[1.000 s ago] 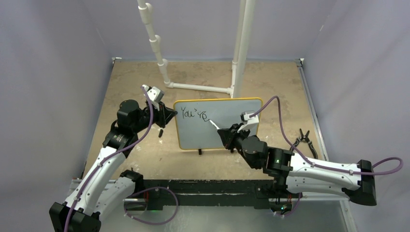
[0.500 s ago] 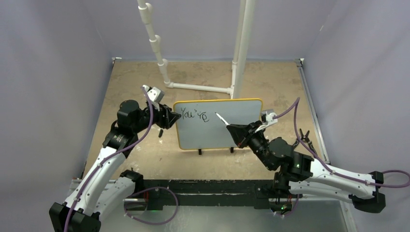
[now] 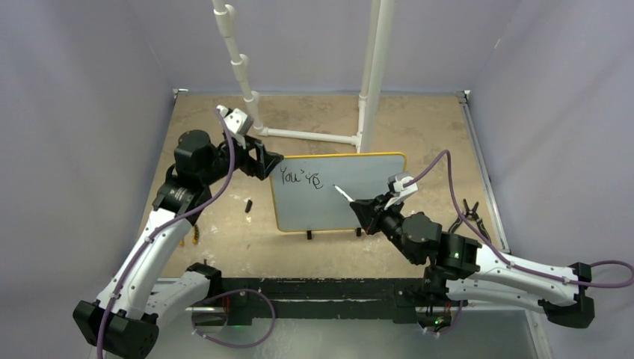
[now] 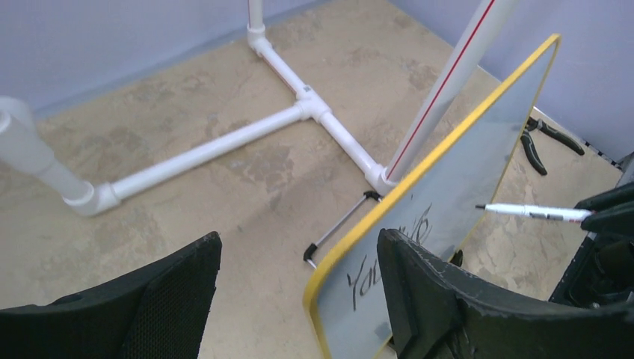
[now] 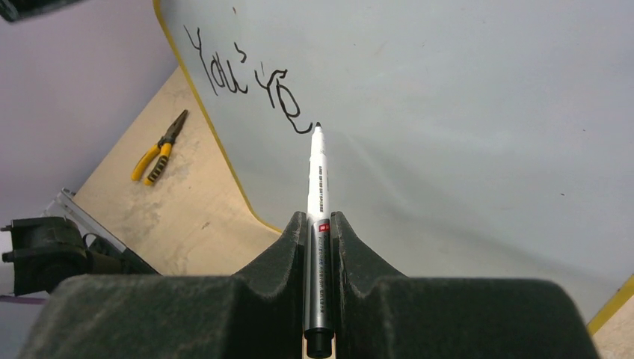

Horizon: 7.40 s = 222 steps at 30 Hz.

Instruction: Write a sentence on the whiteboard

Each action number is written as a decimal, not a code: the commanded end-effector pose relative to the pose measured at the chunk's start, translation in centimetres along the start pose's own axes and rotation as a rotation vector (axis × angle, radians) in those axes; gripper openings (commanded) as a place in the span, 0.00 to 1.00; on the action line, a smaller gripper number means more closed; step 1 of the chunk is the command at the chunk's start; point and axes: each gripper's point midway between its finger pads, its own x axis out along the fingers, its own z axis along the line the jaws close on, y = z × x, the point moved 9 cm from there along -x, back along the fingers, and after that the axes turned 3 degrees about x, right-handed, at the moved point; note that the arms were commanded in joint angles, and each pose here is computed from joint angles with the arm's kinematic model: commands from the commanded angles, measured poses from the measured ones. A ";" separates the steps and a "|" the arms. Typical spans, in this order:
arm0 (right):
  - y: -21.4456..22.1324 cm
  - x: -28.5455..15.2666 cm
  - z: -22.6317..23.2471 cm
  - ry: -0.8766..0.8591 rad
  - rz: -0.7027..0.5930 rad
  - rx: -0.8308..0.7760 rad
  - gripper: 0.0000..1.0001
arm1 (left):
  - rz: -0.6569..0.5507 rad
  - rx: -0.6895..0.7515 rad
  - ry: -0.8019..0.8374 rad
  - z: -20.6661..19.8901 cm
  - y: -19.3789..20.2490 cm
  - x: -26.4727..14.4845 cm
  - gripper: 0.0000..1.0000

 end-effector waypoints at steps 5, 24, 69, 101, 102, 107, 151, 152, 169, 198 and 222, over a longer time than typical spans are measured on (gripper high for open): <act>-1.4 -0.6 0.0 -0.028 -0.055 -0.001 0.00 | -0.039 0.136 0.184 -0.8 -4.6 3.7 0.75; -2.7 0.8 0.9 0.020 -0.134 -0.009 0.00 | 0.088 0.162 0.393 -2.7 -2.0 10.1 0.61; -0.1 1.5 0.1 0.170 -0.010 0.020 0.00 | 0.082 0.164 0.390 -2.7 -1.8 10.0 0.49; -0.1 1.2 -0.1 0.172 -0.004 0.018 0.00 | 0.083 0.168 0.381 -2.6 -1.8 10.0 0.48; 0.0 1.2 -0.2 0.174 0.001 0.021 0.00 | 0.082 0.168 0.380 -2.6 -1.8 10.0 0.48; 0.0 1.0 -0.5 0.200 0.003 0.024 0.00 | 0.083 0.168 0.379 -2.6 -1.8 10.0 0.48; -1.6 0.4 -0.8 0.232 -0.060 0.046 0.00 | 0.081 0.169 0.380 -2.6 -1.8 10.0 0.49; -1.5 0.4 -0.9 0.236 -0.056 0.050 0.00 | 0.082 0.168 0.380 -2.6 -1.7 10.0 0.49; -1.4 0.0 -1.3 0.270 -0.050 0.080 0.00 | 0.078 0.170 0.378 -2.6 -1.9 9.9 0.49; -2.3 -1.4 -1.3 0.155 -0.065 0.124 0.00 | 0.079 0.173 0.363 -2.5 -1.7 9.8 0.49; -1.4 -1.1 -2.2 0.309 -0.042 0.128 0.00 | 0.081 0.169 0.361 -2.5 -1.7 9.9 0.49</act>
